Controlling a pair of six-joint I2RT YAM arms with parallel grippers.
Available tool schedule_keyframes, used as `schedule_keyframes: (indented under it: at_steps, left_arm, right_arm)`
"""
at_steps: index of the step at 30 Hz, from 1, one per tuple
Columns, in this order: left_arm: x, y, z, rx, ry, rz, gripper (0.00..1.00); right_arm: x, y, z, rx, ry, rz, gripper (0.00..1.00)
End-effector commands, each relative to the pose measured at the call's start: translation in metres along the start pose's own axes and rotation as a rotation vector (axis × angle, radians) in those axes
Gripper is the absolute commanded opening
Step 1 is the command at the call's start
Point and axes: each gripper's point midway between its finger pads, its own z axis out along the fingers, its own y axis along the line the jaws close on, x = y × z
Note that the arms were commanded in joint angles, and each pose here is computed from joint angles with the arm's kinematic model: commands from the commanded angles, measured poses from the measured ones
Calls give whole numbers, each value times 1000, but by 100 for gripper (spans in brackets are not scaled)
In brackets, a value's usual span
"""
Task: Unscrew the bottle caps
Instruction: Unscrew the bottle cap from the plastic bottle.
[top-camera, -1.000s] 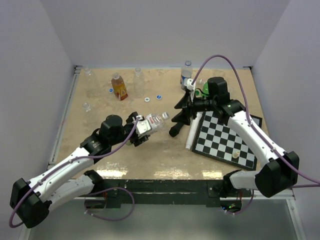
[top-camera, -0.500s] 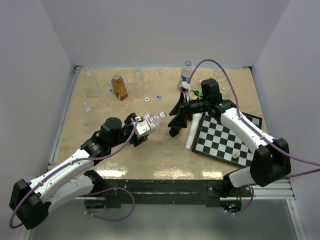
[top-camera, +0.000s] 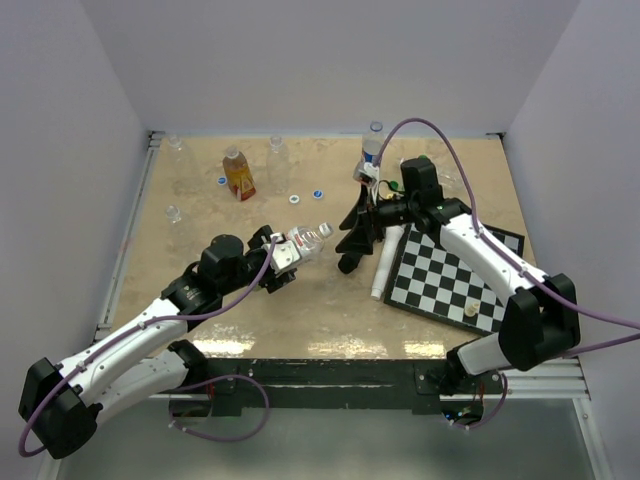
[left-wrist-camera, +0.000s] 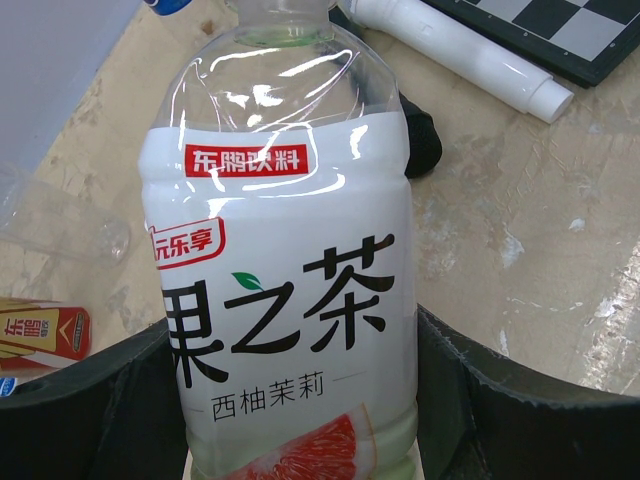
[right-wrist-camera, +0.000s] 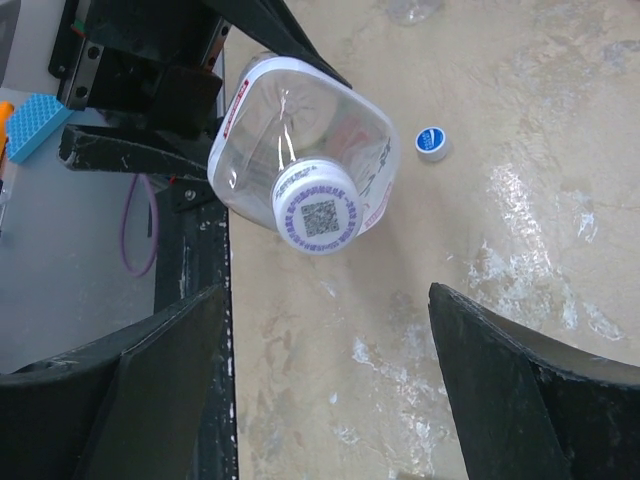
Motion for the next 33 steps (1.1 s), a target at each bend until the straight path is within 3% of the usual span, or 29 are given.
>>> schedule_keyframes:
  at_steps: [1, 7, 16, 20, 26, 29, 33]
  left_arm:
    - [-18, 6, -1, -22, -66, -5, 0]
    - [-15, 2, 1, -1, -61, -8, 0]
    - [-17, 1, 2, 2, -64, -8, 0]
    - [-16, 1, 2, 4, -62, -8, 0]
    - [-16, 0, 2, 6, -63, -8, 0]
    - [-14, -2, 2, 19, -59, -7, 0]
    - [-14, -8, 3, 52, -66, -6, 0]
  right_arm:
    - [-18, -1, 6, -2, -10, -2, 87]
    - [-31, 6, 21, -27, 28, -29, 85]
    - [-37, 11, 18, -33, 27, -49, 71]
    - [-36, 12, 18, -40, 23, -45, 52]
    - [-36, 18, 18, -84, 28, -85, 3]
    - [-29, 25, 17, -141, 61, -184, 0]
    - [-6, 32, 16, -238, 192, -518, 0]
